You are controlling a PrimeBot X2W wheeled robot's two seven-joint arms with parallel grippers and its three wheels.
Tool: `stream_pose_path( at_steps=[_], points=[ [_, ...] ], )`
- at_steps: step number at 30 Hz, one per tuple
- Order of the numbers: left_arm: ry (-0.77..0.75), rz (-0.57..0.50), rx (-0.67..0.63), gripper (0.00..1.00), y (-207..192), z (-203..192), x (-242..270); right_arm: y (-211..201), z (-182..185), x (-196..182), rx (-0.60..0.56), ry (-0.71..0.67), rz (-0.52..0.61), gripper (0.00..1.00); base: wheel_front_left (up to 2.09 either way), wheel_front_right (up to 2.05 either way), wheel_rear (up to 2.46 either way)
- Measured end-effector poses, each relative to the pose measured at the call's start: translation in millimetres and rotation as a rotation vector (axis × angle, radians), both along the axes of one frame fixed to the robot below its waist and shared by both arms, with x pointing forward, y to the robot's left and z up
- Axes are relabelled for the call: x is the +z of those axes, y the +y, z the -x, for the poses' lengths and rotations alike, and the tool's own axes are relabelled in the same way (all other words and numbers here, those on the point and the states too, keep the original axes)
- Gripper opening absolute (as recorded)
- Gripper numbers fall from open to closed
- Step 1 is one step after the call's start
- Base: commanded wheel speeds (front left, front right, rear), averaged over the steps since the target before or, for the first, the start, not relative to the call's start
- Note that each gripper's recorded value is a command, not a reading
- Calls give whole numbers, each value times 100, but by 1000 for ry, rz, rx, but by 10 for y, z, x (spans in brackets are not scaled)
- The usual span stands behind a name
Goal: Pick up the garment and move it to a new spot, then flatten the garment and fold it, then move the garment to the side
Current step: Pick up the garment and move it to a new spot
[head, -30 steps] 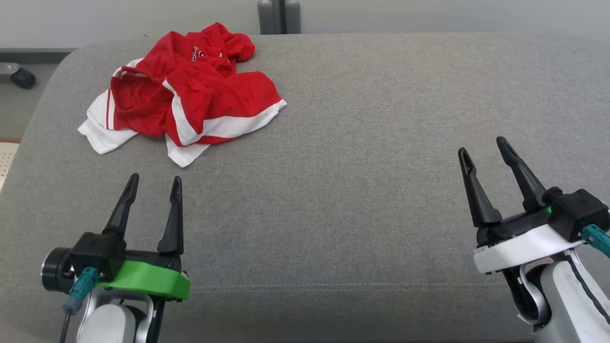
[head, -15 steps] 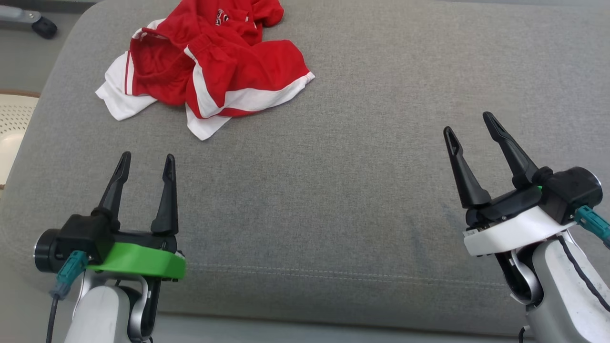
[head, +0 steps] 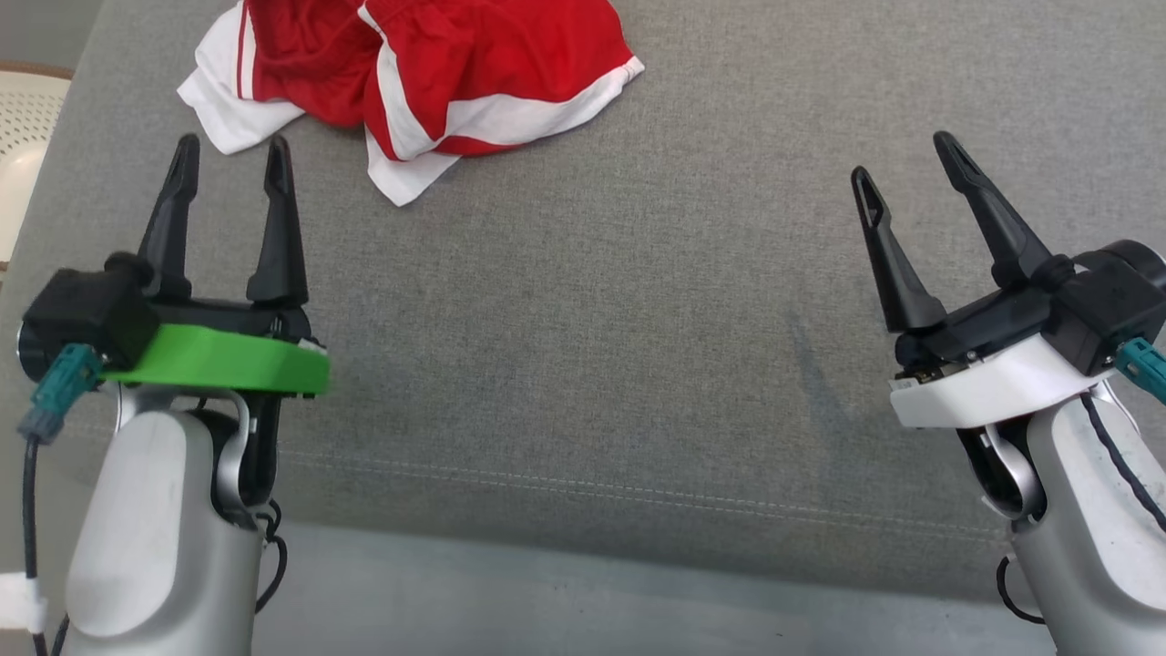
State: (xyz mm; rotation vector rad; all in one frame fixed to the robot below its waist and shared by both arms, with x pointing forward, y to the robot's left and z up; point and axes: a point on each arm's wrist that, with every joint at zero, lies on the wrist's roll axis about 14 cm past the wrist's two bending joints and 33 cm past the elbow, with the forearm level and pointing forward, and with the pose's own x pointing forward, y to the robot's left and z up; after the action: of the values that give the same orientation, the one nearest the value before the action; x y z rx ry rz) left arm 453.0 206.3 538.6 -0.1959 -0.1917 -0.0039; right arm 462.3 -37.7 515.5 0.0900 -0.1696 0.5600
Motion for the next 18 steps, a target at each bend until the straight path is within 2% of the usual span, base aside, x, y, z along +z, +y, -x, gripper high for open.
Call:
stream_pose_path(
  at_steps=[11, 18],
  points=[
    [100, 20, 6, 100, 133, -698, -274, 181, -297, -328, 51, 32, -4, 100, 0, 0, 0],
    [252, 80, 24, 100, 253, -1073, -721, 203, -451, -573, 54, 62, -2, 100, 0, 0, 0]
  ],
)
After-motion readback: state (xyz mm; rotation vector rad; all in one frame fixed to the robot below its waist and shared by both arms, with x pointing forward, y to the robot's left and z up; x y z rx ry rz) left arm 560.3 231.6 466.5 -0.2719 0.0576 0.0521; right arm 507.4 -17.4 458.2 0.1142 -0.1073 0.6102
